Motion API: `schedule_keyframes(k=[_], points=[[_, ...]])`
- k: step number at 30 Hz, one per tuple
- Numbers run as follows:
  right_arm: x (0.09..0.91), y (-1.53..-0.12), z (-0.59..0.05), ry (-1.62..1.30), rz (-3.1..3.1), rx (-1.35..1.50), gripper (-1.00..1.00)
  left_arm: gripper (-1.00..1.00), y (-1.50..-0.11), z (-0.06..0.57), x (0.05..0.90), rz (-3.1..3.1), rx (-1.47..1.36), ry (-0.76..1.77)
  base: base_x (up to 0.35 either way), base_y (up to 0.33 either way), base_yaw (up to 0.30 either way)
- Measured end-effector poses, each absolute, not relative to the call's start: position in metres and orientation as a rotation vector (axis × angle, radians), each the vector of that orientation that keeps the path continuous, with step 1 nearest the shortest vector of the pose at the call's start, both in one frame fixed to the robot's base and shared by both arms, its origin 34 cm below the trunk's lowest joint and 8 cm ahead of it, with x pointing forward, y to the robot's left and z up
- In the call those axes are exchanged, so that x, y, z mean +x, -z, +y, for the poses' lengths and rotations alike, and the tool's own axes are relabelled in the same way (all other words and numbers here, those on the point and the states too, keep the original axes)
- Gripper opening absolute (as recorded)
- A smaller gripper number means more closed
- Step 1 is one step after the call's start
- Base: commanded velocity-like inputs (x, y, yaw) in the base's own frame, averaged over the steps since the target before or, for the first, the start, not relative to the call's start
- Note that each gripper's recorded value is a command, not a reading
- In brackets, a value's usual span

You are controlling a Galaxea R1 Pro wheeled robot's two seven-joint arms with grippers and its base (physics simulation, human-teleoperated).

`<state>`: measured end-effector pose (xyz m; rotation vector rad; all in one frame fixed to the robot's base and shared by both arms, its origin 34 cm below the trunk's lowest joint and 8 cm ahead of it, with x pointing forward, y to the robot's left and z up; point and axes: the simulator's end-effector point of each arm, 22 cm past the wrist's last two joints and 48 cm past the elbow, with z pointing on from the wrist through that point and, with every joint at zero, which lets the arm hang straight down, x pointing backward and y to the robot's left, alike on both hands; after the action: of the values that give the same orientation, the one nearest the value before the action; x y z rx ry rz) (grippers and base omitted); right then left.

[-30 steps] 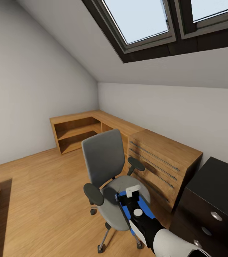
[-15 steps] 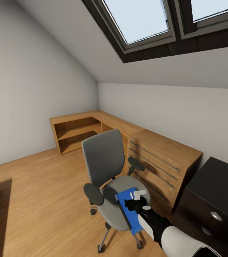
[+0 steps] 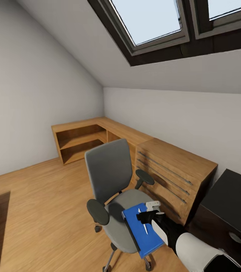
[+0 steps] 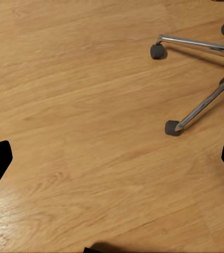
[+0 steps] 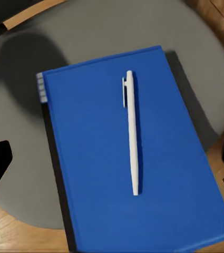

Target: In the bedroom, organize the workspace by keeping the computer under the desk, ensuring the monitor is on the desk, placing the keyboard on the desk next to the monitor, placing the mouse on the desk next to the keyboard, moving the folder from the swivel chair onto the desk next to the mouse, stacking the notebook on top of the folder with the pen on top of the notebook, and positioning the swivel chair next to the desk.

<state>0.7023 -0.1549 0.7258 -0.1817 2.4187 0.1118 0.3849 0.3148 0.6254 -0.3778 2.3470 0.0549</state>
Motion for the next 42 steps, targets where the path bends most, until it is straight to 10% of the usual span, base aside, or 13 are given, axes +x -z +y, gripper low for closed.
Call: schedule_keyframes(k=[42], points=[[0.712,-0.712,-0.157,-0.118,2.392,-0.170,1.00,1.00,-0.706,0.376,0.425,2.030,-0.497,0.134,0.030,0.000,0.000]])
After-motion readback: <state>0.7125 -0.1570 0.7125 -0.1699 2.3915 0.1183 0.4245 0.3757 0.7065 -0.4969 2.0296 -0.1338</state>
